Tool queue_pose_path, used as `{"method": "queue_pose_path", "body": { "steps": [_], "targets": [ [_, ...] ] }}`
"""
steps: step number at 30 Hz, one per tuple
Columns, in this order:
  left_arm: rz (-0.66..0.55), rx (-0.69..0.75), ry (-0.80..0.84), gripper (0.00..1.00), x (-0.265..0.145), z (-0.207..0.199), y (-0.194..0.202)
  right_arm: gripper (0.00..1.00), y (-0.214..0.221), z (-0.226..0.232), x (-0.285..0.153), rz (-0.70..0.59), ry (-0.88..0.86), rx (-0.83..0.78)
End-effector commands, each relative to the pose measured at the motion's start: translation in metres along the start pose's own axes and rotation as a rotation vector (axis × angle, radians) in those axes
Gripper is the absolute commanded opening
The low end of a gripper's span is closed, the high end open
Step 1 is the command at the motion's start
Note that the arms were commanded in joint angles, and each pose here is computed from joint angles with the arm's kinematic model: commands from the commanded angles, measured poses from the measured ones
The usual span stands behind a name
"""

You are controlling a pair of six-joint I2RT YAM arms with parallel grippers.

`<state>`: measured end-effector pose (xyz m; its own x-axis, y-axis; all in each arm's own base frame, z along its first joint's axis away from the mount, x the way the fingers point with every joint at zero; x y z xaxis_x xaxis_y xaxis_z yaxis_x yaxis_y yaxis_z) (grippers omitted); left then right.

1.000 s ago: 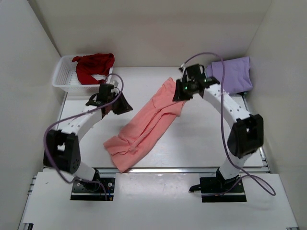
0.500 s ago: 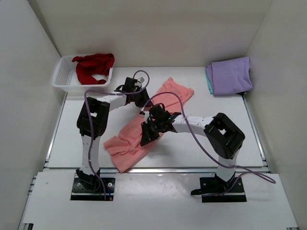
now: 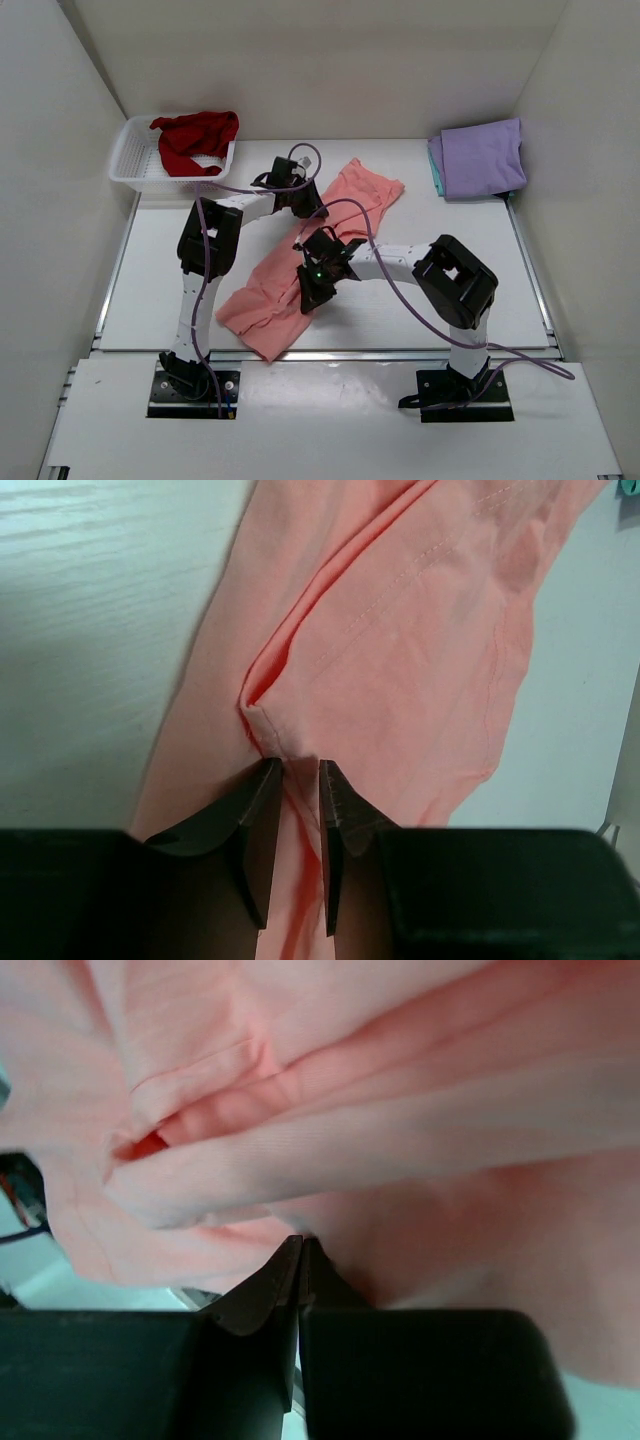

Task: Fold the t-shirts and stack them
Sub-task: Rotate the tshirt 90 degrees

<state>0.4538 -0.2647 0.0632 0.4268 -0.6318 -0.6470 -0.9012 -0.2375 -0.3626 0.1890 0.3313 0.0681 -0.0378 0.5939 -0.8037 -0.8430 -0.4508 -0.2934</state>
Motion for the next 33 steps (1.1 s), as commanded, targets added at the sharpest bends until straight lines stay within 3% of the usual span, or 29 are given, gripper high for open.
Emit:
{"method": "queue_pose_path", "body": {
  "steps": [1,14,24,27,33],
  "targets": [
    [-0.064,-0.031,-0.057,0.33,-0.007,0.014,-0.019,0.0,0.022,-0.06,-0.004,0.093,0.34,0.046],
    [-0.167,-0.113,-0.142,0.32,-0.008,0.035,-0.064,0.01,0.054,-0.122,-0.068,0.17,0.416,0.002],
    [-0.182,-0.108,-0.11,0.33,-0.001,0.014,-0.085,0.01,0.065,-0.139,-0.08,0.249,0.473,-0.12],
    [-0.186,-0.084,-0.082,0.33,-0.003,-0.001,-0.085,0.01,0.062,-0.146,-0.091,0.247,0.473,-0.169],
    [-0.24,-0.102,0.036,0.35,-0.026,-0.029,-0.094,0.05,0.031,-0.139,-0.121,0.121,0.457,-0.216]
  ]
}}
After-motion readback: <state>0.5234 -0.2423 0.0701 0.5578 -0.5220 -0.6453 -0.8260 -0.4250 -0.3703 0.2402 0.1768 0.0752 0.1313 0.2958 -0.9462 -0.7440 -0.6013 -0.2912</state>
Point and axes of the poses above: each gripper's point midway between its finger pads, its own x axis out along the fingers, its own z axis along the line the jaws close on, y = z × x, the point moved 6 cm from there along -x, back along the fingers, and after that the axes turned 6 degrees about -x, right-handed, at the moved point
